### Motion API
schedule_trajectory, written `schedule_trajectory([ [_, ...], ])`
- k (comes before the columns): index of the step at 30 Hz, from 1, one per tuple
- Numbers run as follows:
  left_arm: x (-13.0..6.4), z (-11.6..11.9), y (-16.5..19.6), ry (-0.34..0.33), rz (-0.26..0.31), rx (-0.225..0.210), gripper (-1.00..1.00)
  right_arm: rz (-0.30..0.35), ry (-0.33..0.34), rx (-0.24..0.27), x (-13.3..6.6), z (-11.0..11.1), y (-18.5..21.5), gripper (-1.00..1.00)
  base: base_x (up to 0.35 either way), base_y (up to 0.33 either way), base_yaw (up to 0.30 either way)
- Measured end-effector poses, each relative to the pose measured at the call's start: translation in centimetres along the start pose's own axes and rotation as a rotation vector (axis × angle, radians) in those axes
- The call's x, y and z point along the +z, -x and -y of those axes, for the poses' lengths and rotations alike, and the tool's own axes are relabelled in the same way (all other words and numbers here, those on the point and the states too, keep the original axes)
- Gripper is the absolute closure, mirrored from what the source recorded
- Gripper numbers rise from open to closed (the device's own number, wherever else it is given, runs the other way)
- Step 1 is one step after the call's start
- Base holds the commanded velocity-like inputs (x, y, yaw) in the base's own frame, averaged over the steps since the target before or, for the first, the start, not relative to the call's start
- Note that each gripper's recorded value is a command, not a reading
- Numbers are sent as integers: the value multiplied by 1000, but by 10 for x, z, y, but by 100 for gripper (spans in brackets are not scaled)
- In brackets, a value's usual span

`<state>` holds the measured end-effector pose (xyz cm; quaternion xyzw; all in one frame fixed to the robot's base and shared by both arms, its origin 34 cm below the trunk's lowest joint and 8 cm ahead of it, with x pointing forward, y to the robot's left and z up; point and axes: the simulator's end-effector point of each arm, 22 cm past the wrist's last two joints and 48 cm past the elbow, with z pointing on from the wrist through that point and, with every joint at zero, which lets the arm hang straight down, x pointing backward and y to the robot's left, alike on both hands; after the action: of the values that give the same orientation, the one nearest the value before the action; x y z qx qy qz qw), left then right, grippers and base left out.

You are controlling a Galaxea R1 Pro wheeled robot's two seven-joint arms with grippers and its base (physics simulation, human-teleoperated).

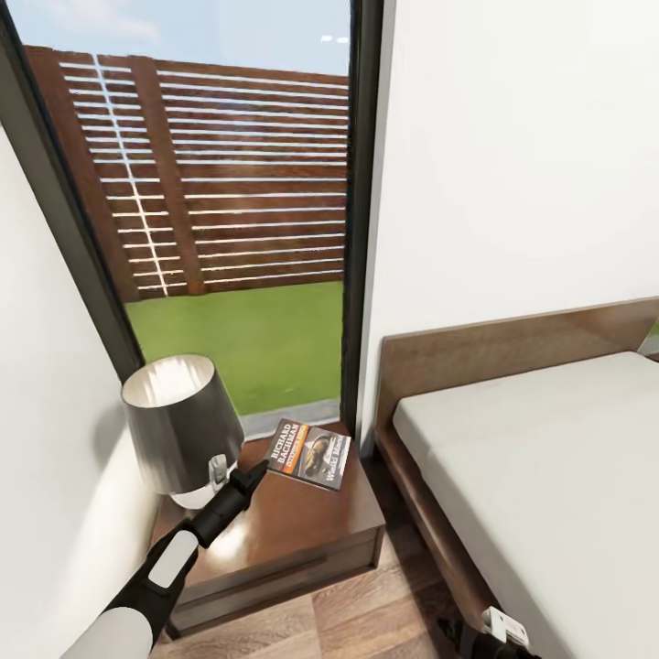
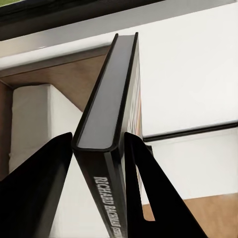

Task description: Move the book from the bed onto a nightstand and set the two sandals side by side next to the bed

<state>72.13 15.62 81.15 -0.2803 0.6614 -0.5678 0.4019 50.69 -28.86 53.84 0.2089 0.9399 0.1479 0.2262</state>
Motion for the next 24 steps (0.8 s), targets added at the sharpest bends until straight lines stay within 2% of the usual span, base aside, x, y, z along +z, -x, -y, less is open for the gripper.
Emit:
schedule_trajectory([
  [14,0,0,-1,1,-1,1,100,0,0,0,0,0,0,-100,94,0,0],
  [24,0,-1,1,4,1,2,100,-1,4,0,0,-1,0,-100,23,0,0],
])
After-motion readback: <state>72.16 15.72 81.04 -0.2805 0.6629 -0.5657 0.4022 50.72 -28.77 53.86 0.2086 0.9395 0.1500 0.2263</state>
